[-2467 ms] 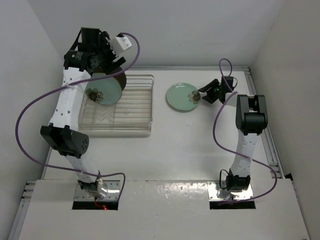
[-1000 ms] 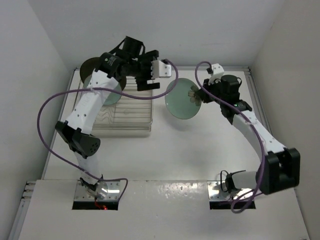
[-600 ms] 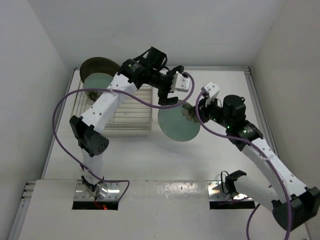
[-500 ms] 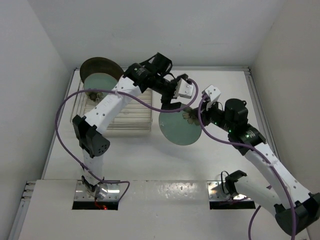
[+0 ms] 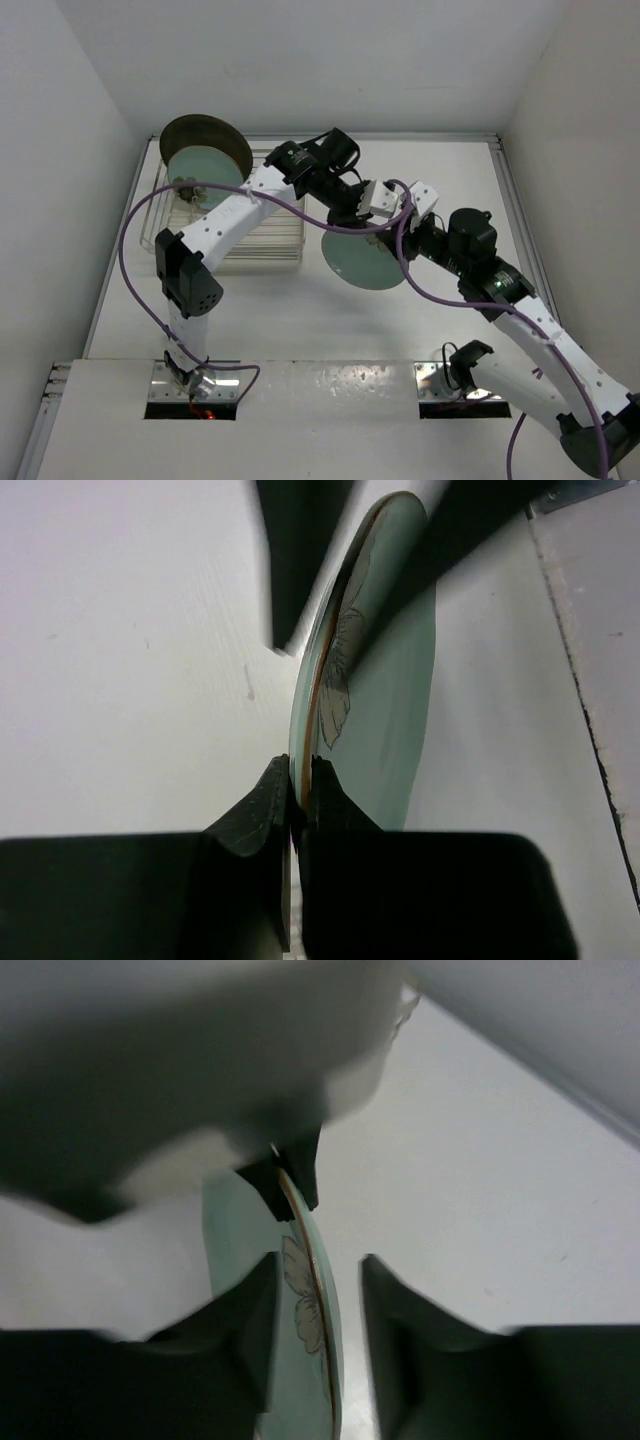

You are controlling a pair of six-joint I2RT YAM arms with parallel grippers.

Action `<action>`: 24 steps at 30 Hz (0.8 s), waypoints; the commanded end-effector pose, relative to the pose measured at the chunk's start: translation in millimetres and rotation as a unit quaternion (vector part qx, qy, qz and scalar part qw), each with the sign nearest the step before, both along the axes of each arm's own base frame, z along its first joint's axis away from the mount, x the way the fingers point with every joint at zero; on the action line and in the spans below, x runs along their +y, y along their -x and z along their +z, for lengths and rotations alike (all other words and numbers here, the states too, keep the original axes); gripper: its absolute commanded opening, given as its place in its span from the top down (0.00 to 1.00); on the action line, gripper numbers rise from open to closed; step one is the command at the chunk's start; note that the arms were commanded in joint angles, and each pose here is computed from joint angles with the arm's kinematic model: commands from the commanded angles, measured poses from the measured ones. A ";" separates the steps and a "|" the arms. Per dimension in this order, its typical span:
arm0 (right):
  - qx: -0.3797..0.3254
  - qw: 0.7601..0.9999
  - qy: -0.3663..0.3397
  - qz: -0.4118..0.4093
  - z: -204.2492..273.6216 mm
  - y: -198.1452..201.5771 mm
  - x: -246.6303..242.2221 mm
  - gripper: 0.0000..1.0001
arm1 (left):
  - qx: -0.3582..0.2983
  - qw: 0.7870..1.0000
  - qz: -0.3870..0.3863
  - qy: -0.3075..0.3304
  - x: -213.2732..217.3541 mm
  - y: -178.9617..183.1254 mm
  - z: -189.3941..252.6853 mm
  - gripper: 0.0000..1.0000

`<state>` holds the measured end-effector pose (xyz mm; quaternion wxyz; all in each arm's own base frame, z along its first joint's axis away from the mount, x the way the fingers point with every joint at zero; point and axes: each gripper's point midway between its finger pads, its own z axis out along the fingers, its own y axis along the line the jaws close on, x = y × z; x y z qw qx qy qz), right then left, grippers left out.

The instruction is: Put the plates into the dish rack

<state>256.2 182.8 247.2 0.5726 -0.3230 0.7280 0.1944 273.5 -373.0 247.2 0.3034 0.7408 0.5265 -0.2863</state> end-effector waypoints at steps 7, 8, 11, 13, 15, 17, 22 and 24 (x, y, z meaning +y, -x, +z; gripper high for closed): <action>-0.165 0.983 -0.070 -0.049 106.3 4.0 -23.8 0.09 | -0.280 0.952 0.119 0.042 67.4 -43.9 159.0 1.00; -0.178 0.980 -0.069 -0.063 109.6 6.9 -31.9 0.08 | -0.308 0.940 0.140 0.040 82.3 -49.7 175.2 1.00; -0.185 0.977 -0.067 -0.079 107.0 7.9 -39.3 0.07 | -0.369 0.914 0.169 0.001 131.9 -57.1 199.1 1.00; -0.184 0.978 -0.061 -0.083 99.8 5.8 -40.4 0.06 | -0.402 0.898 0.178 -0.029 163.3 -58.6 210.0 1.00; -0.185 0.977 -0.058 -0.086 99.0 2.9 -40.3 0.06 | -0.419 0.886 0.189 -0.059 191.5 -54.3 212.9 1.00; -0.181 0.979 -0.054 -0.079 94.5 1.2 -34.8 0.06 | -0.425 0.879 0.183 -0.116 224.7 -54.5 200.0 1.00; -0.175 0.981 -0.046 -0.068 89.5 -13.9 -24.8 0.04 | -0.418 0.858 0.200 -0.223 287.8 -70.0 159.3 1.00; -0.176 0.981 -0.050 -0.058 92.9 -14.9 -19.8 0.04 | -0.430 0.841 0.222 -0.243 312.4 -82.6 156.4 1.00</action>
